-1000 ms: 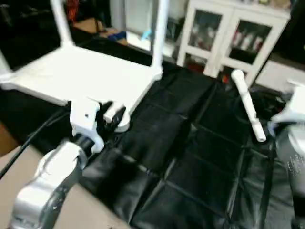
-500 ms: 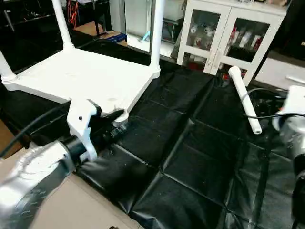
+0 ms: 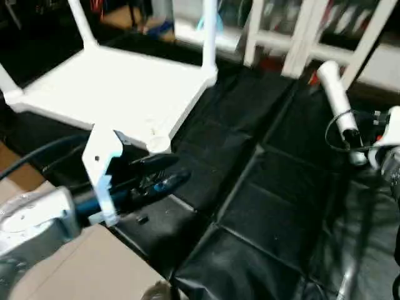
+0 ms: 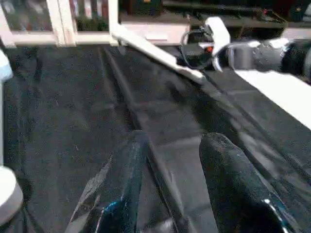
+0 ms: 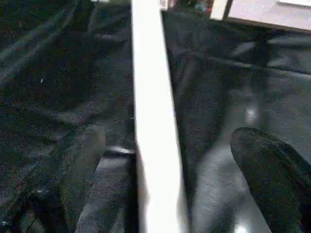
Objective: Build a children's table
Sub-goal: Pick table leg
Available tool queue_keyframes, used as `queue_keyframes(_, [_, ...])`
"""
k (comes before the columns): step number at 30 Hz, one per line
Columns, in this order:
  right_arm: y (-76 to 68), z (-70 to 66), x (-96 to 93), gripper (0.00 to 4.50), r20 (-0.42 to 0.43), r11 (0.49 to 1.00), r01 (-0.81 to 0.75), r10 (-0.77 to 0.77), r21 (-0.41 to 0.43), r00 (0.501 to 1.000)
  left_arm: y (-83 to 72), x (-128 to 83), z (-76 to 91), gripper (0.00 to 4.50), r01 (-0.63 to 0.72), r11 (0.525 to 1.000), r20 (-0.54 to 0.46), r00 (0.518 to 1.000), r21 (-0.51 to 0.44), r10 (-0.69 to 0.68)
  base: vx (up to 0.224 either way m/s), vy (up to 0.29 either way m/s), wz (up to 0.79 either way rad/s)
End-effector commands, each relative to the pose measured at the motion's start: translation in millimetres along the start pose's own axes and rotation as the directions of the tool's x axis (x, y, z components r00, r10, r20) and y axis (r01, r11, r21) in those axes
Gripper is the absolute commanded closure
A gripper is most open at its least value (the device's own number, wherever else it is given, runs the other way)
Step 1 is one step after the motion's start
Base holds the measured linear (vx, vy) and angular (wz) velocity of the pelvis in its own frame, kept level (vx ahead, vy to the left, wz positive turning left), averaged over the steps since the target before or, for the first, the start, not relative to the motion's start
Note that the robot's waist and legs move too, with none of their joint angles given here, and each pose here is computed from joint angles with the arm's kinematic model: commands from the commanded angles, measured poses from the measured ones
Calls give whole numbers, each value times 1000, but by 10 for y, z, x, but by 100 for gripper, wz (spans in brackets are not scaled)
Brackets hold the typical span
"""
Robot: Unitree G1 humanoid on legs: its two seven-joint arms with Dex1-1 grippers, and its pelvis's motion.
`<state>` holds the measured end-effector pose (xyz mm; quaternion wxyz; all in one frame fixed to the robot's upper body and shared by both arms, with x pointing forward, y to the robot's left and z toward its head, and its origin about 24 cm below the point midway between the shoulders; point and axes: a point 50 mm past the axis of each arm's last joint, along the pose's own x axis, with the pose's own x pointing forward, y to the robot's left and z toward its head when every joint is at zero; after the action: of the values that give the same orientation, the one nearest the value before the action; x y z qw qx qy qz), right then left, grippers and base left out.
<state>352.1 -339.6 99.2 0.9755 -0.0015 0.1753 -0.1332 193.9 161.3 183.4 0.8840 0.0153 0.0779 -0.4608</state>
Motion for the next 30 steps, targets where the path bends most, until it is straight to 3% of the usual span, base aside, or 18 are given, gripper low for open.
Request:
queue_keyframes(1, [-34, 31, -5, 2, -12, 999, 20, -20, -40, 1000, -40, -33, 26, 245, 7, 1000, -5, 1000, 4, -7, 0, 0, 0])
queue_keyframes(5, [-29, 25, -4, 2, -69, 999, 12, -14, -39, 998, -62, -28, 36, 245, 12, 1000, -11, 1000, -1, -12, 0, 0, 0])
queue_keyframes(12, [-40, 131, -16, 75, -91, 998, -13, 18, 61, 996, -67, -27, 60, 245, 15, 1000, -16, 1000, -9, -15, 0, 0, 0])
queue_keyframes(14, [-58, 161, -26, 75, -105, 997, -18, 26, 75, 994, -66, -16, 67, 245, 14, 1000, -13, 1000, -9, -14, 0, 0, 0])
queue_keyframes(21, [-204, 153, -84, 145, -171, 999, -12, 18, 38, 985, -61, 5, 84, 245, 3, 1000, 1, 1000, -7, -3, 0, 0, 0])
queue_keyframes(30, [-217, 36, -104, 205, -234, 998, -53, 57, 23, 970, -78, 6, 75, 245, -4, 1000, 5, 1000, -14, 4, 0, 0, 0])
